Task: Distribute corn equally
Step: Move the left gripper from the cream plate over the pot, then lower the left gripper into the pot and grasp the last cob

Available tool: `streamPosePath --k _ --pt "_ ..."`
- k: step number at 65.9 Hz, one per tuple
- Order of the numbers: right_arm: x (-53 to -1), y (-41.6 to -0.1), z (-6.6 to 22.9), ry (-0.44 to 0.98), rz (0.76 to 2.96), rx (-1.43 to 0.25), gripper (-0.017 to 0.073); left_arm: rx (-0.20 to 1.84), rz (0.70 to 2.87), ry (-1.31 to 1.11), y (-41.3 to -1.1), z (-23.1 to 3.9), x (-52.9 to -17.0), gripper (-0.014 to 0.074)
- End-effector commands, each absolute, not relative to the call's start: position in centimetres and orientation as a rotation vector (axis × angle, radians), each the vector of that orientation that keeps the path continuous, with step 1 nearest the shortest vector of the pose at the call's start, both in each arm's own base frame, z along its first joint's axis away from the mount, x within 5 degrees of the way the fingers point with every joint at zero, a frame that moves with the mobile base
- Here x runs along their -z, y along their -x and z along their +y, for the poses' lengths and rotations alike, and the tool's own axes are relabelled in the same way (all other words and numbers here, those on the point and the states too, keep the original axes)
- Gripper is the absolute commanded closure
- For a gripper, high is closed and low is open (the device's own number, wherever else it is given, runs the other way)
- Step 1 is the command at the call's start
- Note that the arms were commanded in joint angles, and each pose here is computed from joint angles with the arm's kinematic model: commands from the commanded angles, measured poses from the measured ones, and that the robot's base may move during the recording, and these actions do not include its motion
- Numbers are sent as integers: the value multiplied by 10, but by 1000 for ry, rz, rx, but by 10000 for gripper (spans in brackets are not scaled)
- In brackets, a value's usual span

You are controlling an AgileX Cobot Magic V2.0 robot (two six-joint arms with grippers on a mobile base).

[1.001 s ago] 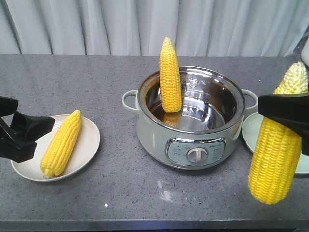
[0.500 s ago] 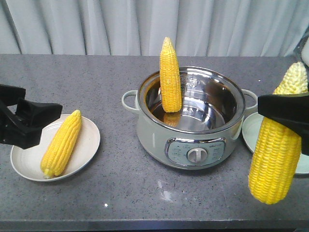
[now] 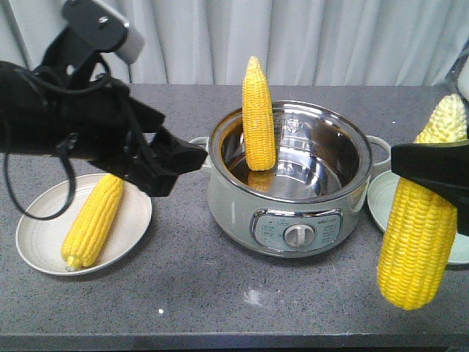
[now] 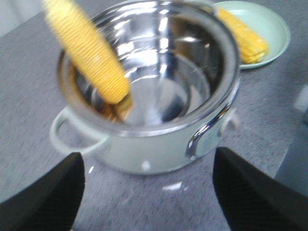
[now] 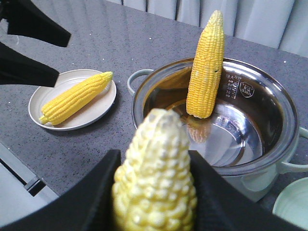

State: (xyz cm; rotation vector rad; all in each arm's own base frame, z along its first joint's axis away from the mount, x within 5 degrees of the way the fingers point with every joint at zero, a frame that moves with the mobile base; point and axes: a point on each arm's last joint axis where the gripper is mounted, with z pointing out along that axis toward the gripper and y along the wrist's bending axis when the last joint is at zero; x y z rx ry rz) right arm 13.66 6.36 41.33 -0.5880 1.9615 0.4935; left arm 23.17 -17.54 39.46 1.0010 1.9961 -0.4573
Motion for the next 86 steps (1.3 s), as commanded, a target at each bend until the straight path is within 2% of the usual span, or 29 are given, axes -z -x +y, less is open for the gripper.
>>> streamPosePath --k 1,15,26,43,65,86 --pt "-426 -137 62 542 1882 -489 391 460 1895 -1029 -234 -197 -414 35" --pt "-426 -137 62 542 1882 -489 391 315 2028 -990 -260 -240 -408 22" --pt "-426 -137 62 542 1882 -489 391 221 2112 -859 -274 -269 -411 22" --pt "-426 -137 62 542 1882 -489 391 145 2246 -690 -298 -294 -404 22" --pt "-426 -137 62 542 1882 -489 391 191 2264 -458 -320 -302 -409 25" --pt "-426 -137 62 542 1882 -489 391 247 2223 -288 -350 -283 -409 25"
